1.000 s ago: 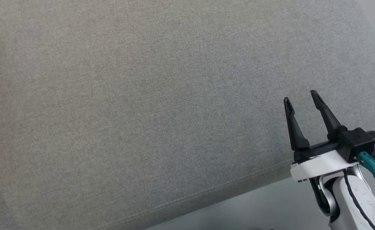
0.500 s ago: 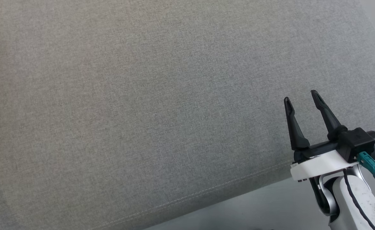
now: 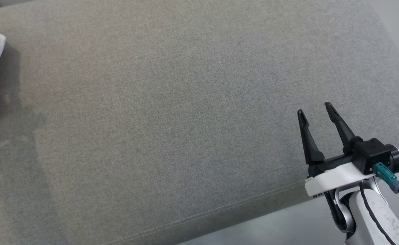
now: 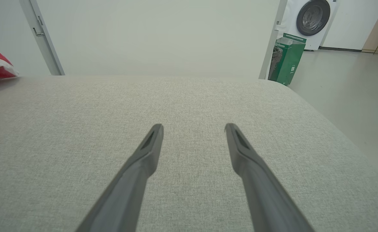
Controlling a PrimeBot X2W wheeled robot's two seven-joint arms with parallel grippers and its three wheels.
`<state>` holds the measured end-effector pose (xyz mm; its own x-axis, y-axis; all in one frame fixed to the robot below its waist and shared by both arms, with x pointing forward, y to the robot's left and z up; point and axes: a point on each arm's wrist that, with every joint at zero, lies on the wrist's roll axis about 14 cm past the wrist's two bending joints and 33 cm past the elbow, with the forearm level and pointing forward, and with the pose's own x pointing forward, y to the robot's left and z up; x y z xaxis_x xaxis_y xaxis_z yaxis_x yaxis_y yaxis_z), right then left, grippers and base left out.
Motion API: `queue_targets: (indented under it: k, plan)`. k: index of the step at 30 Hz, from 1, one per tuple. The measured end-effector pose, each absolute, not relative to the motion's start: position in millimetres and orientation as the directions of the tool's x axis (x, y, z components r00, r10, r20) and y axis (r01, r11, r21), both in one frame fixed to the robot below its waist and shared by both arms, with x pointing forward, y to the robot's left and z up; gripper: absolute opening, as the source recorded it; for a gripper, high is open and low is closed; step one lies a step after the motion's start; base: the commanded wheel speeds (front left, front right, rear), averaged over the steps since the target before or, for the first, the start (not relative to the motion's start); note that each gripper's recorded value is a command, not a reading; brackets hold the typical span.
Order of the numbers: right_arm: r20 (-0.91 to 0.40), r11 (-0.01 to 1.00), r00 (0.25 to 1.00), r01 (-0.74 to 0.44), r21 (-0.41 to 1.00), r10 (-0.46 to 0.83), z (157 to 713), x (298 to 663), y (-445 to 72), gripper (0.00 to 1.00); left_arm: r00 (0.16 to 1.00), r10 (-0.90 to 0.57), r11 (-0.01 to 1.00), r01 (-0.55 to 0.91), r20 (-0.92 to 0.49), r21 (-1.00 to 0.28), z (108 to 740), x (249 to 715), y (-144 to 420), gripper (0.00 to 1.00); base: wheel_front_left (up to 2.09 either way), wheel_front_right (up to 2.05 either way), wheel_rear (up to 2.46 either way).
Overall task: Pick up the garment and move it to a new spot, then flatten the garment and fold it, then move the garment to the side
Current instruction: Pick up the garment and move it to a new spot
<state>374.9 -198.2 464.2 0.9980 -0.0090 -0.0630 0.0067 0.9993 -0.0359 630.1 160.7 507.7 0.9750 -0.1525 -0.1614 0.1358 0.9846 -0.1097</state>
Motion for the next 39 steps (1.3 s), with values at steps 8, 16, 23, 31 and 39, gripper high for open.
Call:
queue_targets:
  k: [8, 16, 23, 31, 39]
  plan:
    - [0.007, 1.0, 1.0, -0.018, 0.003, 0.018, 487, 370, -186, 1.0, 0.934, -0.356, 0.929, 0.357, 0.032, -0.096, 593, 607, 73, 0.0, 0.0, 0.0, 0.0]
    - [0.08, 0.999, 0.997, -0.025, 0.047, 0.021, 510, 359, -179, 1.0, 0.809, -0.575, 0.788, 0.588, 0.123, -0.182, 663, 545, -29, 0.0, 0.0, 0.0, 0.0]
    - [0.114, 0.997, 0.993, -0.051, 0.066, 0.043, 520, 345, -170, 1.0, 0.649, -0.731, 0.604, 0.759, 0.211, -0.244, 721, 475, -92, 0.0, 0.0, 0.0, 0.0]
    - [0.139, 0.993, 0.988, -0.084, 0.085, 0.071, 527, 332, -157, 1.0, 0.493, -0.848, 0.446, 0.862, 0.194, -0.242, 720, 424, -128, 0.03, 0.0, 0.0, 0.0]
    - [0.115, 0.995, 0.992, 0.038, 0.094, -0.049, 519, 317, -191, 1.0, 0.494, -0.868, 0.461, 0.835, 0.043, -0.299, 652, 429, -128, 0.07, 0.0, 0.0, 0.0]
